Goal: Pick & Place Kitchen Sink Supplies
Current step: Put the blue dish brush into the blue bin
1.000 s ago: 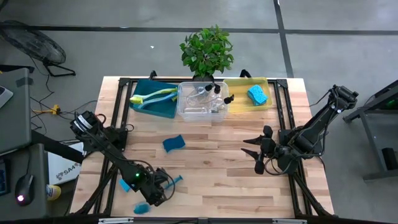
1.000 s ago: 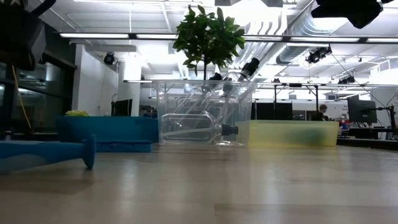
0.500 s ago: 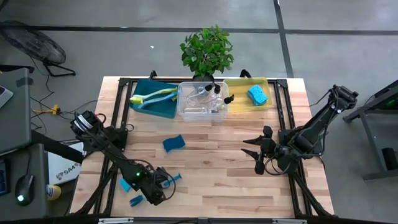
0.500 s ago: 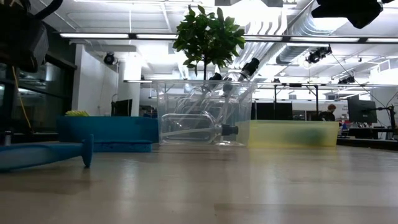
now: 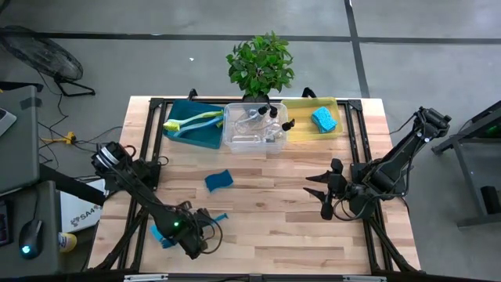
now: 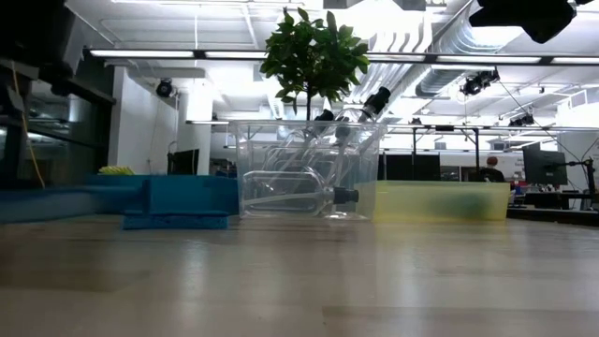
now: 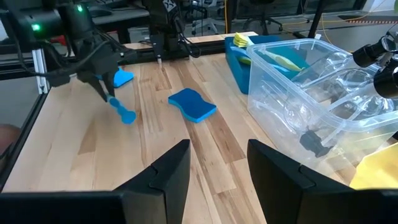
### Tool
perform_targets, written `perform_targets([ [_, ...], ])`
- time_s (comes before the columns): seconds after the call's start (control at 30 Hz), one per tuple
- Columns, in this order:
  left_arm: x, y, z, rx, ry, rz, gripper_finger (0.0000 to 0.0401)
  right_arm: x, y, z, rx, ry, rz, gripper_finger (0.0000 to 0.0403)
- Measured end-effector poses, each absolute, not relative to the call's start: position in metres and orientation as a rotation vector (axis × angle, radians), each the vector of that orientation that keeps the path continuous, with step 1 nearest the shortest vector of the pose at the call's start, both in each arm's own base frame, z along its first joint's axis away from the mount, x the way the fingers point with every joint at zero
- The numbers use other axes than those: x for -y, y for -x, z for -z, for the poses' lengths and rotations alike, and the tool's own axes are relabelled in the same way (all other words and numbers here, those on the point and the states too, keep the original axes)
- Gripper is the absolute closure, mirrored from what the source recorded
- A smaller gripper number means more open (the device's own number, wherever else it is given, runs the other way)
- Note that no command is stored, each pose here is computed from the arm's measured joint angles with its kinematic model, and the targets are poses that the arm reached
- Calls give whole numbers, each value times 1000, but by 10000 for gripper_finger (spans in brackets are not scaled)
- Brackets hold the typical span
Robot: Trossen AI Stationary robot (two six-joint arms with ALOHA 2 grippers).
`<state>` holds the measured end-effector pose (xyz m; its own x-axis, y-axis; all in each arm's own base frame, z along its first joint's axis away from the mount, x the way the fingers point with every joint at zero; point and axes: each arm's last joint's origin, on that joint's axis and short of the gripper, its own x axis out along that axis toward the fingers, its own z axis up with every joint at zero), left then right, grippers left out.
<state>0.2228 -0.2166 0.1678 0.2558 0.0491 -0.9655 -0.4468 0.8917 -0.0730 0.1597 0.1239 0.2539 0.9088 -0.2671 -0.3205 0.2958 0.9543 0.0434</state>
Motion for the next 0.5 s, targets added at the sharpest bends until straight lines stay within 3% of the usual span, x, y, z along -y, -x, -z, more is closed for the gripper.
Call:
perform_targets([
  [0.5, 183, -234, -182, -1262, 276, -435, 362, -124, -160, -254, -317, -94, 291, 249],
])
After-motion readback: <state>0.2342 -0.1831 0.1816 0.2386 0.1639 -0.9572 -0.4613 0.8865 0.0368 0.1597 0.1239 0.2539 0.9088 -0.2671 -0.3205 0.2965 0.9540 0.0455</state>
